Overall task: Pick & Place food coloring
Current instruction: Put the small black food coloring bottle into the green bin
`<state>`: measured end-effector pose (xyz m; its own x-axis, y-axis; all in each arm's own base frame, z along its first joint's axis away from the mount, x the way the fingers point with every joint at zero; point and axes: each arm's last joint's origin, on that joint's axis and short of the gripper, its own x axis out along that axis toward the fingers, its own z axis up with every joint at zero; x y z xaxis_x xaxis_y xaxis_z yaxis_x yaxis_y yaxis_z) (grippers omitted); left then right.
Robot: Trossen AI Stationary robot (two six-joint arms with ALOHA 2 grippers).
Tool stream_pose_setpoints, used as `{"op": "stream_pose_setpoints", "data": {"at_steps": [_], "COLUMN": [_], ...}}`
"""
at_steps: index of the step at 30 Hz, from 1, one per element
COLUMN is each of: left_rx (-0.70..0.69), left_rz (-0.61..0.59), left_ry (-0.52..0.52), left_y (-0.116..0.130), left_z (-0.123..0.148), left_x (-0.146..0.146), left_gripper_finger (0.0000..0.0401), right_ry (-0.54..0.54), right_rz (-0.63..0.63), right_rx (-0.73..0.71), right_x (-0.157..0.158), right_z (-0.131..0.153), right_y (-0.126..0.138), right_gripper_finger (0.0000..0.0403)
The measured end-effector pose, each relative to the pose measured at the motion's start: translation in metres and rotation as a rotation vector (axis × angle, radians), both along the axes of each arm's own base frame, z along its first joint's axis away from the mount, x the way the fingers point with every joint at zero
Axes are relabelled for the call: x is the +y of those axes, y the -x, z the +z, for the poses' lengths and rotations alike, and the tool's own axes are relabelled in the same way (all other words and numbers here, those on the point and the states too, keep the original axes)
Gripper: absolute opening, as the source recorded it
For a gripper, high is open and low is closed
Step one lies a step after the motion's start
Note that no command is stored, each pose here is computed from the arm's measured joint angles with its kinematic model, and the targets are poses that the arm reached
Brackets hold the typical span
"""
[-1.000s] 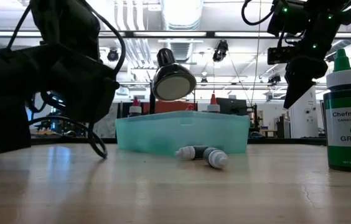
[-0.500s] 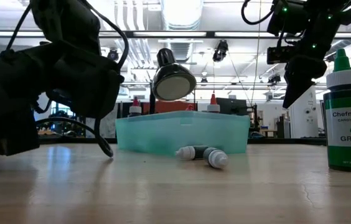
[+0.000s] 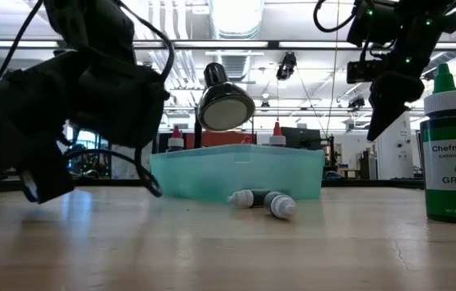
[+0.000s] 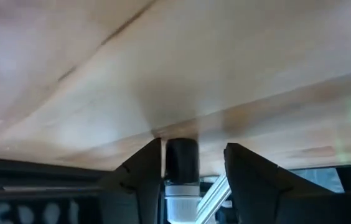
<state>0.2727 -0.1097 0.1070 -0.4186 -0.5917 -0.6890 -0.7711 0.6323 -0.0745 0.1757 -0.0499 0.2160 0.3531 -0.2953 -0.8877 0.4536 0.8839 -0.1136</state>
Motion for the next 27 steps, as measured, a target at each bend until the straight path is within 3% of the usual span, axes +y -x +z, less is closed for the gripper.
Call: {"op": "stream_pose_setpoints", "data": {"at_steps": [16,20,22,24,27], "left_rx": [-0.114,-0.143,-0.215,-0.296,-0.384], "left_rz": [-0.066,-0.006,0.025,0.097,0.268], "left_ry": [-0.147,-0.279,-0.403,-0.536,-0.625], "left_y": [-0.012,-0.011,-0.01,-0.009,0.001], "left_z": [0.013,0.024,0.035,0.05,0.078], "left_x": [-0.004,-0.006,-0.008,-0.009,-0.01], "left_gripper_finger": [0.0153,0.0153,0.0153,0.0153,0.0153], "right_ry": [0.0,0.001,0.002,0.005,0.014], "right_rz": [0.0,0.0,0.001,0.006,0.02], "right_rx": [0.001,-0.003,-0.003,-0.004,-0.003], "right_x": [0.0,0.0,0.0,0.0,0.0], "right_z": [-0.004,-0.004,-0.004,-0.004,-0.004], "right_y": [0.001,0.0,0.0,0.0,0.0], "right_gripper_finger": [0.0038,0.0038,0.0038,0.0038,0.0038]}}
